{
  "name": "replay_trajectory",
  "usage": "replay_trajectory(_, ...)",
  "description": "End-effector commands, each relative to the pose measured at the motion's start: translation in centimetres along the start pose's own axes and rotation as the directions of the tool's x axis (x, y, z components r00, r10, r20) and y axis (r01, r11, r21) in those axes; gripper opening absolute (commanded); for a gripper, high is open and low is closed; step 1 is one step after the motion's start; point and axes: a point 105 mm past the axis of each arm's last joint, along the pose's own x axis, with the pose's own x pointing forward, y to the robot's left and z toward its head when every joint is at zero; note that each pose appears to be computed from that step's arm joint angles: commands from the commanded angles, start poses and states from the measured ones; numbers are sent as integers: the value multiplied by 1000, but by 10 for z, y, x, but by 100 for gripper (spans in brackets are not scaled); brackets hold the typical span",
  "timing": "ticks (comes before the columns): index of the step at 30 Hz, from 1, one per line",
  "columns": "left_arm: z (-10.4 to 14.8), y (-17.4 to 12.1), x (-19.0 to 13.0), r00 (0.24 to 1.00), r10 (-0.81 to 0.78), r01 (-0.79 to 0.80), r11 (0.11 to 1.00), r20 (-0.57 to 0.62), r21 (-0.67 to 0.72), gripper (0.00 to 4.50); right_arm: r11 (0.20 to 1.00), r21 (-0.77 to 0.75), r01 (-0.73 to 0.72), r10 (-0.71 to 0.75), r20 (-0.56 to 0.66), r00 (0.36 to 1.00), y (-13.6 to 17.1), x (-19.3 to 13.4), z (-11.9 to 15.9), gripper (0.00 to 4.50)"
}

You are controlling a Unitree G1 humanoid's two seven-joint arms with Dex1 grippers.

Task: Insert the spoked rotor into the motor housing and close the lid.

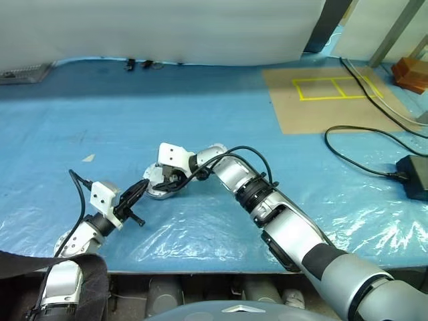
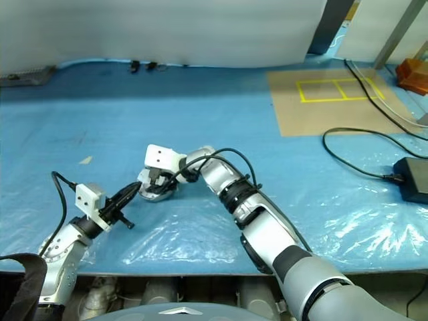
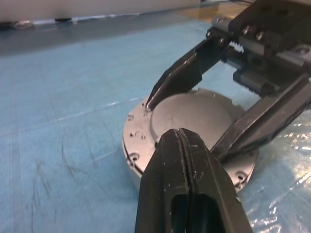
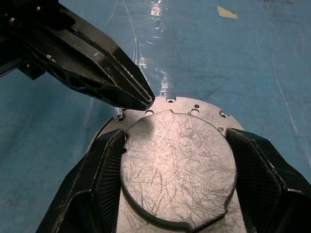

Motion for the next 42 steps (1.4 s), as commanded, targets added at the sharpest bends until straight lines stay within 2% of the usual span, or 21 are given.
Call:
replay_trajectory(1,27,10,-4,997,22,-27,998,78,58,0,979,191,-67,90,-111,990,25,11,-43,297)
replay_trajectory(10,39,4,-14,996,24,-28,999,87,43,0,944,322,-79,103,-58,993,32,16,-35,297)
replay_trajectory(16,39,2,-14,997,31,-34,999,70,40,0,957,288,-35,62,-83,995,27,17,-37,297)
replay_trajectory(24,37,0,-12,998,32,-34,999,61,35,0,980,196,-28,56,-141,988,33,17,-56,297)
replay_trajectory(42,44,-7,-5,998,13,-15,999,60,32,0,991,137,-4,18,-100,995,8,8,-40,297)
